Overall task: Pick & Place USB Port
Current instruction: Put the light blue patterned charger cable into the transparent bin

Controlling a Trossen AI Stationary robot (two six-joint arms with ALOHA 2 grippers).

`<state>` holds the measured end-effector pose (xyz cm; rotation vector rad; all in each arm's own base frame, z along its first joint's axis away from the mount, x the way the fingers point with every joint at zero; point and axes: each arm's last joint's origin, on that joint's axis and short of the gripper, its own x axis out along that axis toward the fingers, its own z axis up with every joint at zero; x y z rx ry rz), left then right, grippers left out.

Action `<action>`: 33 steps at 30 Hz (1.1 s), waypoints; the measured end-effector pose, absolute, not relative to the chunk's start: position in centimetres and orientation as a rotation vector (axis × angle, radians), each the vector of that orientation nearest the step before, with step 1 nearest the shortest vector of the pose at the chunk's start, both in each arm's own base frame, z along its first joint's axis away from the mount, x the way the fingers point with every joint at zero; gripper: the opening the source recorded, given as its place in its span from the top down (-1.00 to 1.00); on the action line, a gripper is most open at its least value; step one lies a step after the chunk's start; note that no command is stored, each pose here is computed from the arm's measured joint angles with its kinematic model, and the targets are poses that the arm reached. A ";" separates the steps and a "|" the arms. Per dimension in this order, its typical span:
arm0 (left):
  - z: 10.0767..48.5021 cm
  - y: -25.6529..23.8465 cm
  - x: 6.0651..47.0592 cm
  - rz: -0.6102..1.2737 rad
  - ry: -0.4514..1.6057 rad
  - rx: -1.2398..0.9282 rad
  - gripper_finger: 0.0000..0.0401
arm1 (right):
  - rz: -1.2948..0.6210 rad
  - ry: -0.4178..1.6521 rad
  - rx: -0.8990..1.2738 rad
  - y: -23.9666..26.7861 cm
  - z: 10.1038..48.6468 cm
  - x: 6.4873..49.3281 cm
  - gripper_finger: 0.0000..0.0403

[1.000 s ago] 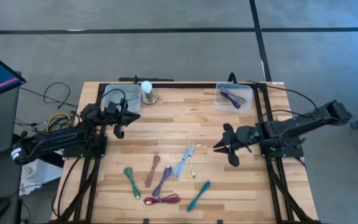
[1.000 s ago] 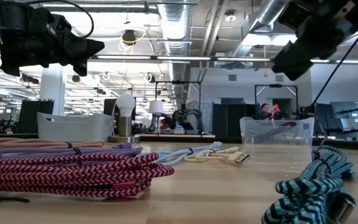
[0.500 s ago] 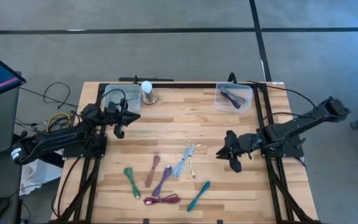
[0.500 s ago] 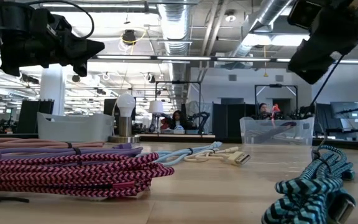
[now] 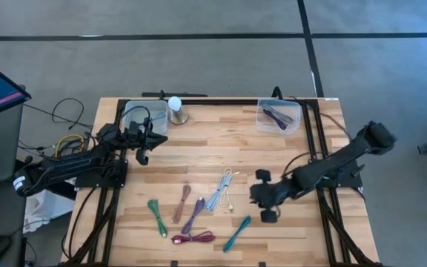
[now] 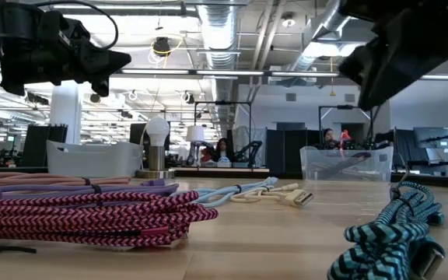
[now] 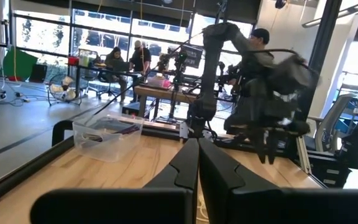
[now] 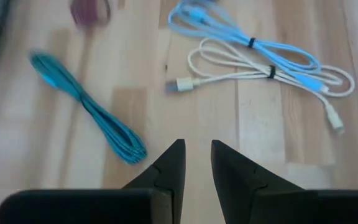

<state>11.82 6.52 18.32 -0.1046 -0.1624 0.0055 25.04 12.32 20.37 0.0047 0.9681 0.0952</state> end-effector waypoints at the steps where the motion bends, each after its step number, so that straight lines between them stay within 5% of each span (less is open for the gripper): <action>1: 18.3 6.5 11.8 0.006 -0.161 -0.106 0.94 | 0.101 0.995 -0.029 12.7 20.3 25.7 0.65; 9: 18.2 6.5 11.8 0.007 -0.151 -0.114 0.94 | 0.204 1.220 -0.186 15.6 19.9 29.4 0.56; 23: 18.1 6.6 11.9 0.007 -0.144 -0.122 0.94 | 0.281 1.330 -0.330 18.9 18.3 31.8 0.02; 33: 17.4 6.8 12.2 0.012 -0.099 -0.158 0.94 | 0.310 1.318 -0.291 19.5 16.3 32.6 0.10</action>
